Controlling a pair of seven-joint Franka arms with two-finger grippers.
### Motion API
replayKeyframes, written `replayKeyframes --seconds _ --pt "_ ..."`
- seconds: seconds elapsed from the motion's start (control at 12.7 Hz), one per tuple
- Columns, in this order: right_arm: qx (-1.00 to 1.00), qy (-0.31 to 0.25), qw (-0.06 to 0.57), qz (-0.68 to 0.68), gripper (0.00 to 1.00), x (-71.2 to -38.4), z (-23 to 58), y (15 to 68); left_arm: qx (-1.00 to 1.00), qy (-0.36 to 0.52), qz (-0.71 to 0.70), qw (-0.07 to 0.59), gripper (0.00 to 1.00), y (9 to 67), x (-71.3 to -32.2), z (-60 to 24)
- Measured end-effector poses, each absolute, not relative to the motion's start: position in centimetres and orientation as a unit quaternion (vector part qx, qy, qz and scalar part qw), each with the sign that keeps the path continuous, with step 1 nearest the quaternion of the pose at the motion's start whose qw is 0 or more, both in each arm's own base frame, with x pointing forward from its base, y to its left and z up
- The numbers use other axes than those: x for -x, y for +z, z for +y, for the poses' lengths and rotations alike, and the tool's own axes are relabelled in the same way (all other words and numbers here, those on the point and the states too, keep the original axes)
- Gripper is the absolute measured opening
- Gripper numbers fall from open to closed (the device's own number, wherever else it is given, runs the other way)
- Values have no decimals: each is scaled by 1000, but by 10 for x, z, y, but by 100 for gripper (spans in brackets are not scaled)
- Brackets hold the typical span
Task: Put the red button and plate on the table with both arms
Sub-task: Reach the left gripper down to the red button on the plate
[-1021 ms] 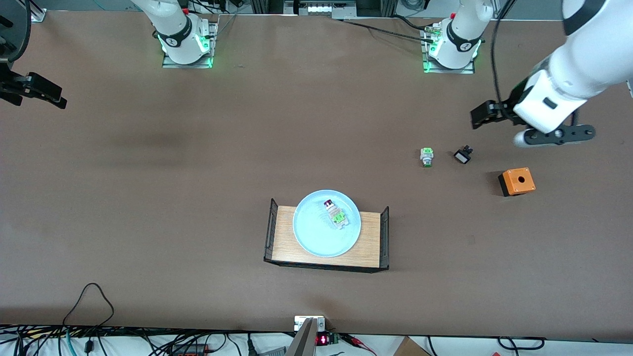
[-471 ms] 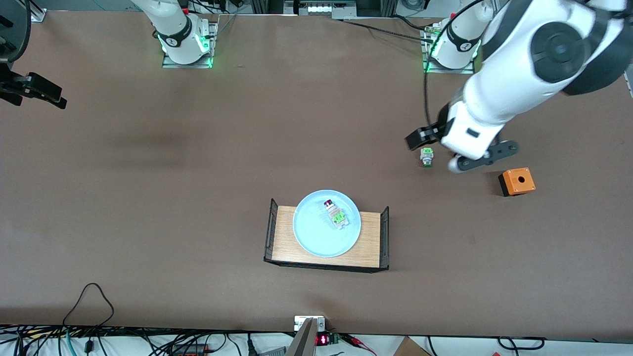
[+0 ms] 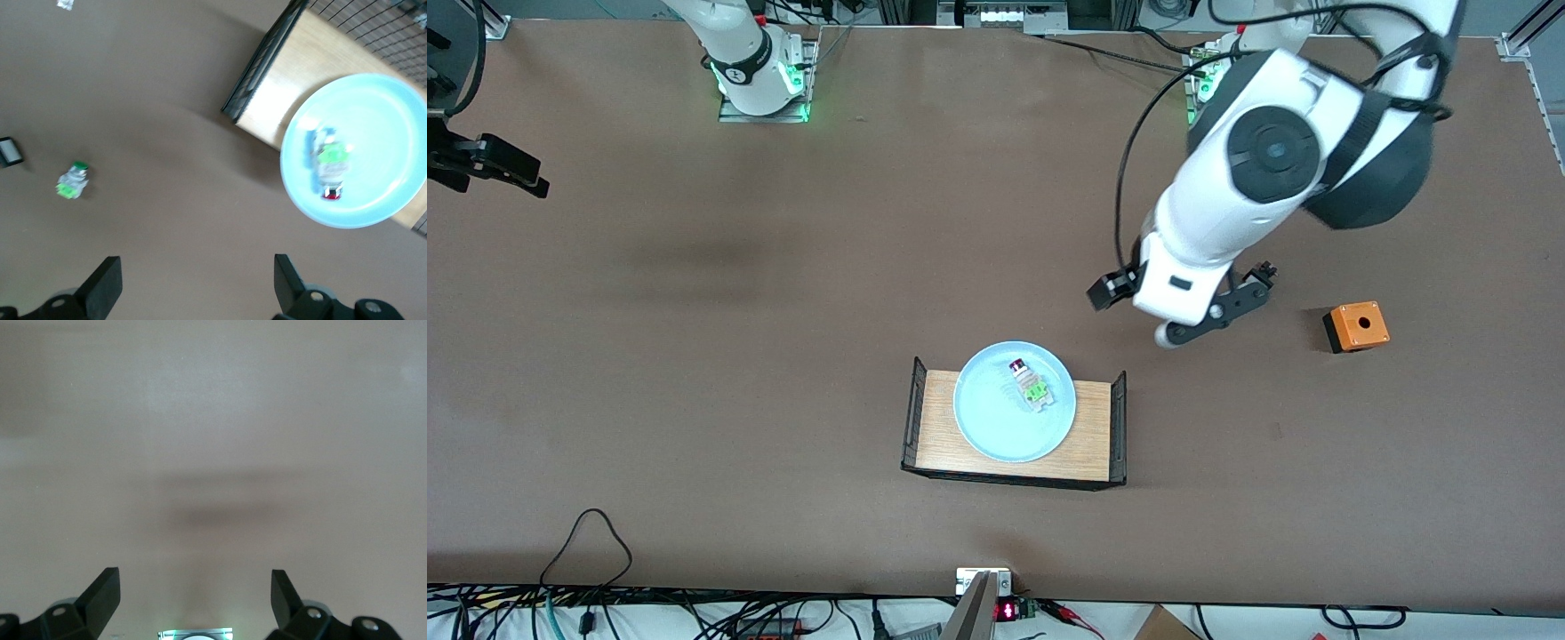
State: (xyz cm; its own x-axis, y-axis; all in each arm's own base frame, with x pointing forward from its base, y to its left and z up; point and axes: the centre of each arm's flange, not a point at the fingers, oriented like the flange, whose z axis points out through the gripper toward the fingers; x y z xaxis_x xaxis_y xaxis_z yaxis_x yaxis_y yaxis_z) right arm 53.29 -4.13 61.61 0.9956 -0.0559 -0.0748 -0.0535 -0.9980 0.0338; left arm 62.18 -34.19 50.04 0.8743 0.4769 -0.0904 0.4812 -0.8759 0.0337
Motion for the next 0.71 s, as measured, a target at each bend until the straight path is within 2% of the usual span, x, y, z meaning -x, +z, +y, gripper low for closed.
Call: replayKeyframes --seconds 0.24,0.71 --pt "-999 -38 16 -27 100 -533 -41 616 -967 -5 252 42 100 473 -632 -382" --pt "-999 -42 16 -27 100 -536 -42 610 -964 31 256 63 100 432 -646 -409"
